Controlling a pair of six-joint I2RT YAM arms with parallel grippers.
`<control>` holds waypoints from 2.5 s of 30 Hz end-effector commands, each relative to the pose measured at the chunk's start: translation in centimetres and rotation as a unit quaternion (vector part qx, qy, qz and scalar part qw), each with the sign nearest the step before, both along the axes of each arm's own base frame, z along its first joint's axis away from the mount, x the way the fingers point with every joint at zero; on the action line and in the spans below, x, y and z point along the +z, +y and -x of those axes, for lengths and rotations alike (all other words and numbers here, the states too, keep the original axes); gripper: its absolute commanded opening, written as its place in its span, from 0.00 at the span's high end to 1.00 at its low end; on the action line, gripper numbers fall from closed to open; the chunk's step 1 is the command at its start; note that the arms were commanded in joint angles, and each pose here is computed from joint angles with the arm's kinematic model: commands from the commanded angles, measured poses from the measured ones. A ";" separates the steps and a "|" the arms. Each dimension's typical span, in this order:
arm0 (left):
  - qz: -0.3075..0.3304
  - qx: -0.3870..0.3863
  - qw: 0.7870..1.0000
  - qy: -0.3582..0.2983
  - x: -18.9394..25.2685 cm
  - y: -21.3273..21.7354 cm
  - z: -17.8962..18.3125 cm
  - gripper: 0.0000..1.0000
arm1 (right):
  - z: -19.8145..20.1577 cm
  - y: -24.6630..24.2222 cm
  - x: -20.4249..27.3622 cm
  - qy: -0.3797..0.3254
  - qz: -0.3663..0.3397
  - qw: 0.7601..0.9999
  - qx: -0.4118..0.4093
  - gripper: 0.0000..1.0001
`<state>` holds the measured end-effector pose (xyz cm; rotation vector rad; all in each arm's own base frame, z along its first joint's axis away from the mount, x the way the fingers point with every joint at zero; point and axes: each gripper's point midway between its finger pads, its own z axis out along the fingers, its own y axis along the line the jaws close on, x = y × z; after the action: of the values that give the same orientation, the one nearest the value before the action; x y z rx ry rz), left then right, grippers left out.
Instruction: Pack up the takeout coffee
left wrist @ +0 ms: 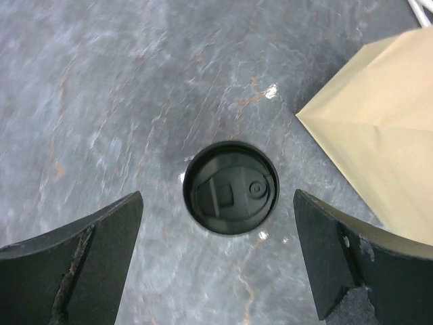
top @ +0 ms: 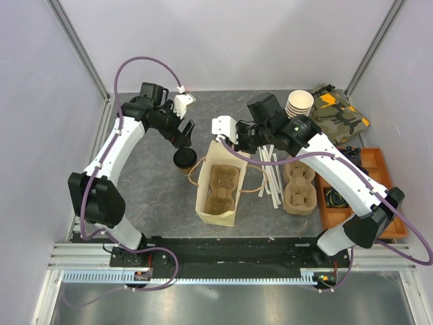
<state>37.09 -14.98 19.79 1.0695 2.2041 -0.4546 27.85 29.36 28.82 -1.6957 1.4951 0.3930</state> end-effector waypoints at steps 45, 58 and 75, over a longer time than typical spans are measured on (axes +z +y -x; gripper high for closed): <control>-0.137 0.060 0.981 0.127 -7.5 0.2 1.7 0.06 | 0.0 -0.3 1.0 -0.017 -0.011 1.000 -0.013 1.00; -0.136 0.049 0.982 0.121 -8.4 -0.3 1.4 0.09 | -0.1 -0.4 1.0 -0.016 -0.008 1.000 -0.016 1.00; -0.155 0.059 0.982 0.094 -7.8 -0.2 1.2 0.10 | -0.3 -0.5 0.7 -0.015 0.003 1.000 -0.016 1.00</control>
<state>35.46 -14.99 11.25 1.1078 2.5838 -0.2054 28.19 28.78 28.07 -1.6907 1.5330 0.3556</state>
